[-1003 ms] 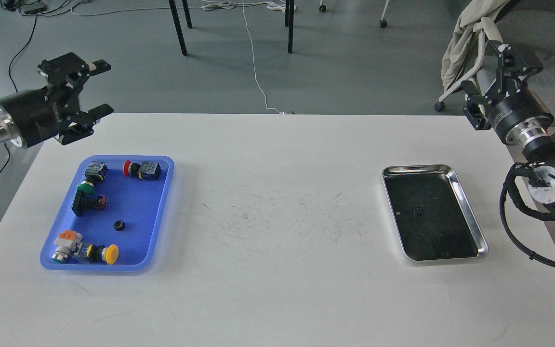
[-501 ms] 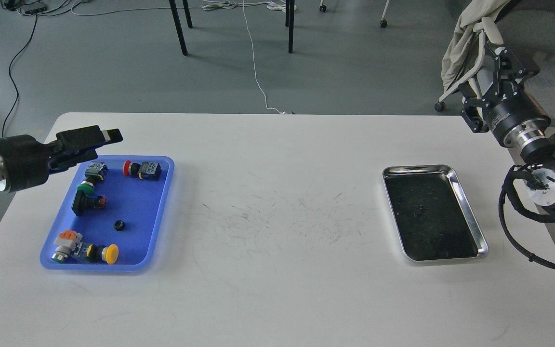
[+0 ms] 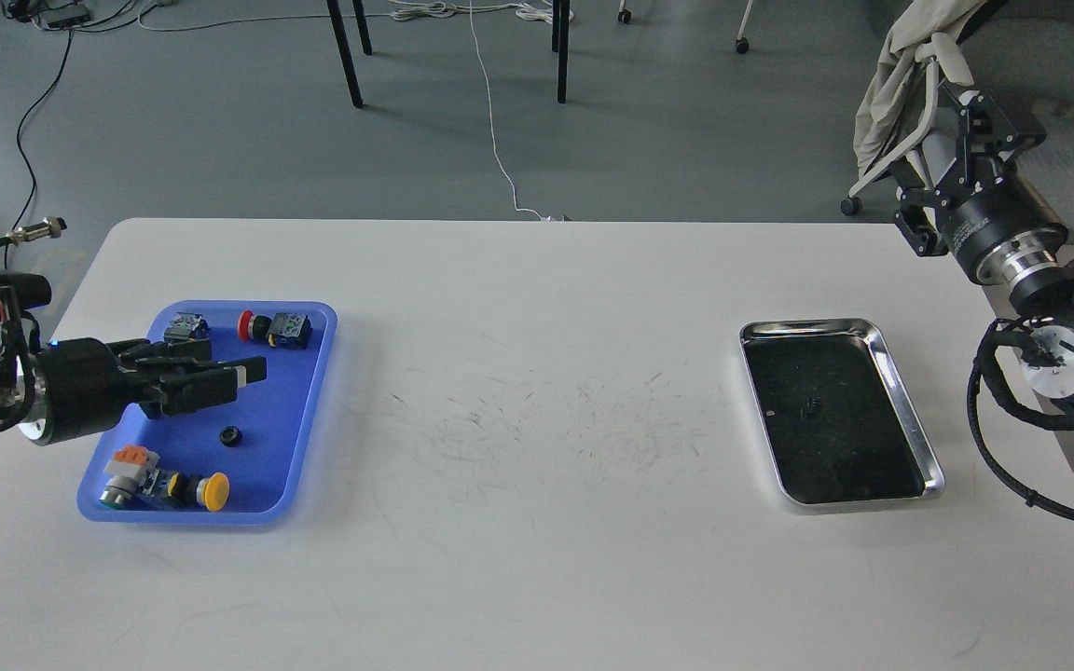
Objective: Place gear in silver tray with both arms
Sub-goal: 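Reach the left gripper down into the blue tray toward the parts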
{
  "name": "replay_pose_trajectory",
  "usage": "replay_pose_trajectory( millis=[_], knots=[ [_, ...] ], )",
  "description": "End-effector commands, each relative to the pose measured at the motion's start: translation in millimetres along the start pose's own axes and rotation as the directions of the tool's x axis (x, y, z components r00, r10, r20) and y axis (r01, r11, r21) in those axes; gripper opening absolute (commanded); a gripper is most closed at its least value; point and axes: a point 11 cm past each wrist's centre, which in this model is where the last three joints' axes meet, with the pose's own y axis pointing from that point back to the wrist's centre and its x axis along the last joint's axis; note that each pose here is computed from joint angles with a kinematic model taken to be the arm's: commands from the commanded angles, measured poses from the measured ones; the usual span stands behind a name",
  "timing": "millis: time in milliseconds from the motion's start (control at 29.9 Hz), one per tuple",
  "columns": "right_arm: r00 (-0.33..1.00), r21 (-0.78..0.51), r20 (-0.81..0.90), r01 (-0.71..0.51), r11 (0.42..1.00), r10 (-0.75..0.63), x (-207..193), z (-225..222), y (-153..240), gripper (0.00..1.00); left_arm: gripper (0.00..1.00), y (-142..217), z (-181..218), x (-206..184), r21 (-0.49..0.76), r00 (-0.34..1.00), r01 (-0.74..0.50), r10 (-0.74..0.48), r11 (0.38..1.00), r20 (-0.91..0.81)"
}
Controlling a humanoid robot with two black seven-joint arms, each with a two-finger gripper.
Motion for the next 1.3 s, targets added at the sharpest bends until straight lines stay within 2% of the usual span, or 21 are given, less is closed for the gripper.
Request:
replay_pose_trajectory(
  millis=[0,301,568,769,903,1270],
  knots=[
    [1.0,0.0,-0.002,-0.005,1.0,0.005,2,0,0,0.93,0.9,-6,-2,-13,0.005,0.997,0.032,-0.033,0.999,0.075],
    [0.999,0.003,-0.007,-0.032,0.999,0.032,5,0,0,0.93,0.9,-21,-18,-35,0.037,0.987,0.053,-0.058,0.998,0.15],
    [0.999,0.003,-0.014,-0.047,0.999,0.047,8,0,2,0.93,0.85,-36,-41,-45,0.057,0.988,0.061,-0.068,0.997,0.136],
    [0.999,0.001,-0.018,-0.05,0.999,0.05,10,0,3,0.93,0.85,-33,-46,-61,0.051,0.989,0.08,-0.085,0.996,0.123],
    [0.999,-0.002,-0.016,-0.049,0.999,0.049,9,2,3,0.93,0.77,-34,-55,-67,0.078,0.989,0.076,-0.084,0.994,0.119],
    [0.998,-0.008,-0.019,-0.052,0.999,0.052,11,4,5,0.93,0.66,-42,-65,-79,0.109,0.983,0.097,-0.112,0.989,0.144]
  ],
)
